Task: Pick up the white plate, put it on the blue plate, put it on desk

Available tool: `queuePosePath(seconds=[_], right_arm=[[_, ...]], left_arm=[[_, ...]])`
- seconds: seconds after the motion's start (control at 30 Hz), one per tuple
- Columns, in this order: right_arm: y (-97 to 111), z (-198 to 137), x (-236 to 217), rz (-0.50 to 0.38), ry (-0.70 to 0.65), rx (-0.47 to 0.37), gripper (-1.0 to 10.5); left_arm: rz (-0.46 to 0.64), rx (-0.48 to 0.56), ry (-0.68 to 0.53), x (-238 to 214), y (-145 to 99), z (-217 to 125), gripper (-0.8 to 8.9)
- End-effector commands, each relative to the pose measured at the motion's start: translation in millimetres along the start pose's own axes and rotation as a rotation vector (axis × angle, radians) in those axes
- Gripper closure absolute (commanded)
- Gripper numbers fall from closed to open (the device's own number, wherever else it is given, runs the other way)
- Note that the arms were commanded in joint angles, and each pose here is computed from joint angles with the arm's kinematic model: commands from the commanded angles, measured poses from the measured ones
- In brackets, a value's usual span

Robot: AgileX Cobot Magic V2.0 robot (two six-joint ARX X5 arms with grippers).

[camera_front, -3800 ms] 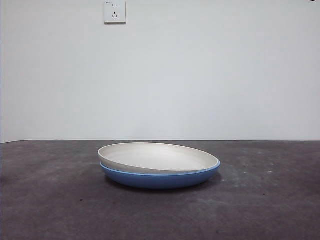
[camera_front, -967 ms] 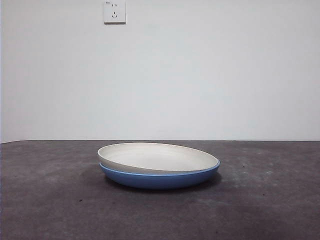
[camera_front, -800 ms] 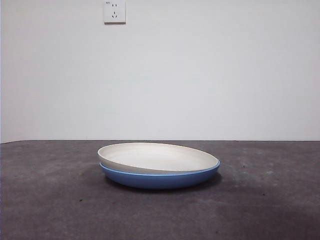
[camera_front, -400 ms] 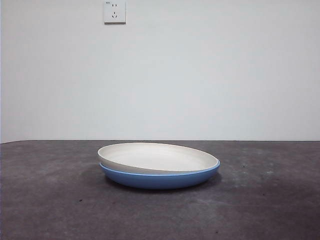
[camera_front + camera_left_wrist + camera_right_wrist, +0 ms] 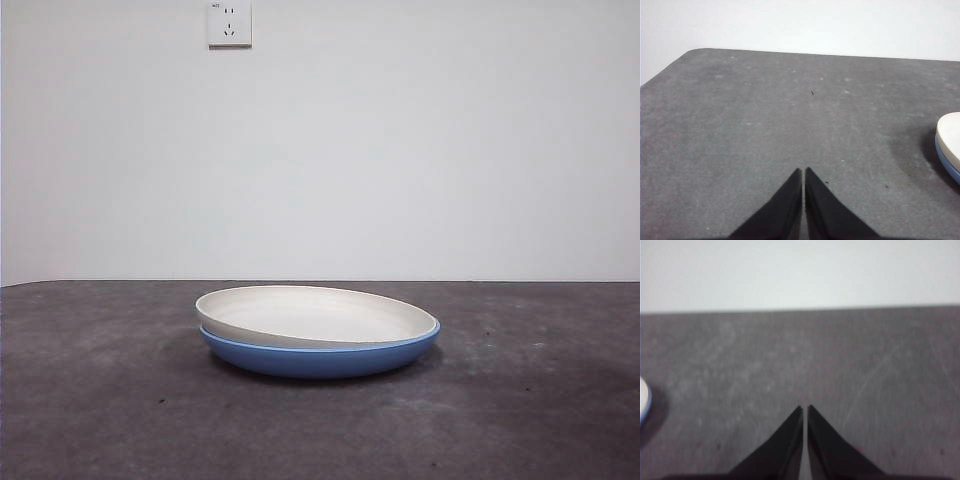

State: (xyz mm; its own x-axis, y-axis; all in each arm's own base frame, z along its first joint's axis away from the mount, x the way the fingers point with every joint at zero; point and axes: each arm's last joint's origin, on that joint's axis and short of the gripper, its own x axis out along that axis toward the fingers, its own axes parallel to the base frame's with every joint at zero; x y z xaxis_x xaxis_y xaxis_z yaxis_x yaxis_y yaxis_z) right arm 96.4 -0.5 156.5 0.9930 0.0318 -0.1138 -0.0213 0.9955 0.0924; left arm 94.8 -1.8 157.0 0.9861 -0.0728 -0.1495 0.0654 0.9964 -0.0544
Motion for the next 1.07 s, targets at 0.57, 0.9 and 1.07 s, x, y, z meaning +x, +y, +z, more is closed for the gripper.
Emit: queuePosePath(seconds=[0.57,0.9,1.07], right_arm=[[-0.7,-4.5,0.2,-0.007,0.035,0.038,9.4],[-0.7,-4.5,0.2,-0.007,0.035,0.039,9.4],[-0.7,-4.5,0.2,-0.007,0.035,0.039,9.4]], left_arm=[[0.004,-0.009,0.026,1.8,0.7,-7.3,8.04],[0.004,-0.009,0.026,1.8,0.7,-7.3,8.04],[0.004,-0.009,0.027,1.9,0.7,-7.3,8.04]])
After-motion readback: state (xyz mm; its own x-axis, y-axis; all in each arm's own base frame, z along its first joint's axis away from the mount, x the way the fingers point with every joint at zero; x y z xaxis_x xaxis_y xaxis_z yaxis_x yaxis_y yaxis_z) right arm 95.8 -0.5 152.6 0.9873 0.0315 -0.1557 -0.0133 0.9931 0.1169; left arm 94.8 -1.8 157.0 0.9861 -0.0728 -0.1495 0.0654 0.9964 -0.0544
